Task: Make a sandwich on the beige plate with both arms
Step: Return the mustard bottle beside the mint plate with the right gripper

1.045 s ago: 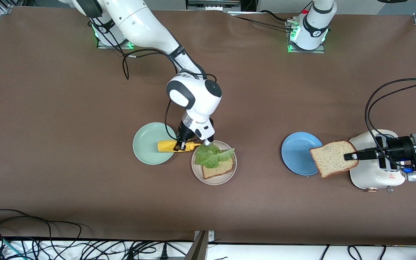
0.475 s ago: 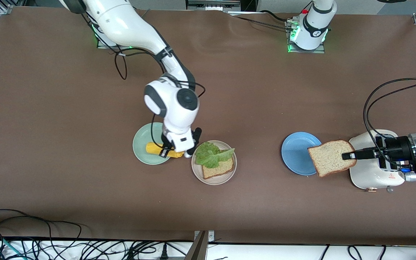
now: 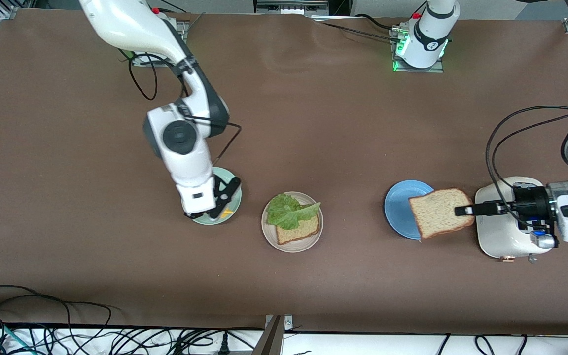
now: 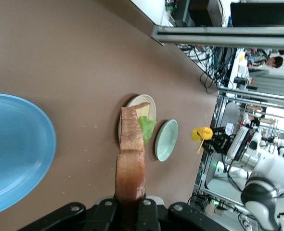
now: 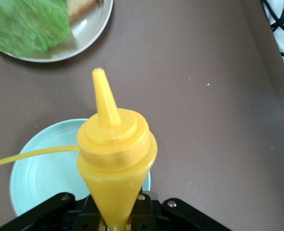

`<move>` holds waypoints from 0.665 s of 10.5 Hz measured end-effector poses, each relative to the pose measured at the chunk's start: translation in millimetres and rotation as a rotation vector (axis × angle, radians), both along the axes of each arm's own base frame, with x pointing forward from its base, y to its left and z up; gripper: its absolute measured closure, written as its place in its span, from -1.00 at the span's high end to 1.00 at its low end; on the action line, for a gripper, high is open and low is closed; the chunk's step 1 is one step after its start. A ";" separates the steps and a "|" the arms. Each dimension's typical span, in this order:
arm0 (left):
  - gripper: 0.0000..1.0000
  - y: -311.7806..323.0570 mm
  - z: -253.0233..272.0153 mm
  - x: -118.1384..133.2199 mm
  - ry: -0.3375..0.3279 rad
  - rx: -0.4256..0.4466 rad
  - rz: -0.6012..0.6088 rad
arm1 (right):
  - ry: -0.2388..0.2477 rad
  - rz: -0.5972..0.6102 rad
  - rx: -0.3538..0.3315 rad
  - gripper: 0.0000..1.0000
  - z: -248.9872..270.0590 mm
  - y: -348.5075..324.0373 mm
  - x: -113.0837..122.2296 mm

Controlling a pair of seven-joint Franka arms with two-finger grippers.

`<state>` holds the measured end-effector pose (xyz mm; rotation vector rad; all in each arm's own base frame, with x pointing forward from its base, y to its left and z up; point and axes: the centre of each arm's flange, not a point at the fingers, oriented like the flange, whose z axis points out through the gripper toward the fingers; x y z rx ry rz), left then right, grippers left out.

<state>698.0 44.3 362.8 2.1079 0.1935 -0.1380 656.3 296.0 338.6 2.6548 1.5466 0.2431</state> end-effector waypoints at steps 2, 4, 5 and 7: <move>-0.81 -51.5 8.1 1.6 -0.012 0.005 -0.068 | 0.033 -0.020 0.170 -0.86 18.4 -54.7 15.3; -0.81 -93.2 6.7 0.0 -0.019 0.021 -0.100 | 0.054 -0.016 0.324 -0.86 13.1 -107.4 19.7; -0.81 -112.1 2.6 -0.6 -0.020 0.033 -0.102 | 0.064 0.003 0.373 -0.86 8.1 -128.2 18.6; -0.81 -153.2 -6.0 -0.1 -0.016 0.073 -0.071 | 0.085 0.085 0.497 -0.86 -4.5 -174.3 17.7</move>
